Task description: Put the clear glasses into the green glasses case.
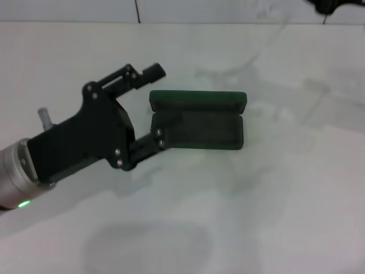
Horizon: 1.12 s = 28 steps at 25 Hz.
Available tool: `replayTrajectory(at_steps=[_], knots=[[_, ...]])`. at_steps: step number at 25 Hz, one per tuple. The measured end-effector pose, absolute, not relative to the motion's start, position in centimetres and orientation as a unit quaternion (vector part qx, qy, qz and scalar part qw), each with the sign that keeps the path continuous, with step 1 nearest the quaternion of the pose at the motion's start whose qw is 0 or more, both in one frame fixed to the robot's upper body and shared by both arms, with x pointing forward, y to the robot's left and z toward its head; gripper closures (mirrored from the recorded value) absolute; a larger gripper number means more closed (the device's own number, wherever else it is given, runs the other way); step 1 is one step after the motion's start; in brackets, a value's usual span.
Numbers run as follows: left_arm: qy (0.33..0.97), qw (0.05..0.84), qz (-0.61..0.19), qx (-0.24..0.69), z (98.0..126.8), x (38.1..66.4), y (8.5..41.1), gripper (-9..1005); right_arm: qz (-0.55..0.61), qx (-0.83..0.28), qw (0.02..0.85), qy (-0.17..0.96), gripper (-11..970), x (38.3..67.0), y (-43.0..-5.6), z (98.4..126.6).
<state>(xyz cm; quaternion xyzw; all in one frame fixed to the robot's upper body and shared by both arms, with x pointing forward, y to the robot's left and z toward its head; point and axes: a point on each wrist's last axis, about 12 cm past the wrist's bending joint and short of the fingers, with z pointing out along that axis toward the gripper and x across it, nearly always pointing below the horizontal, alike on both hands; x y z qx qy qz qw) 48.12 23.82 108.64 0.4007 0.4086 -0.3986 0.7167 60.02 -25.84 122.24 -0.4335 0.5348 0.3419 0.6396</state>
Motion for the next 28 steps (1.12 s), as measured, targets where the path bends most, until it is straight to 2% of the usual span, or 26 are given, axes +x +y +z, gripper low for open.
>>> replayTrajectory(at_steps=[4, 10, 17, 28], knots=[[0.396, 0.681, -0.424, 0.447, 108.5, 48.1, 22.5, 358, 0.345, -0.405, 0.673, 0.513, 845, 60.3, -25.9, 122.3], [0.389, 0.64, -0.444, 0.492, 108.4, 48.9, 20.1, 358, 0.394, -0.403, 0.664, 0.492, 844, 60.9, -23.6, 122.0], [0.394, 0.627, -0.442, 0.506, 108.6, 50.0, 18.4, 358, 0.443, -0.46, 0.592, 0.492, 844, 60.8, -19.5, 121.2], [0.396, 0.628, -0.437, 0.508, 108.7, 50.3, 18.7, 358, 0.445, -0.518, 0.494, 0.538, 845, 60.5, -17.9, 119.8]])
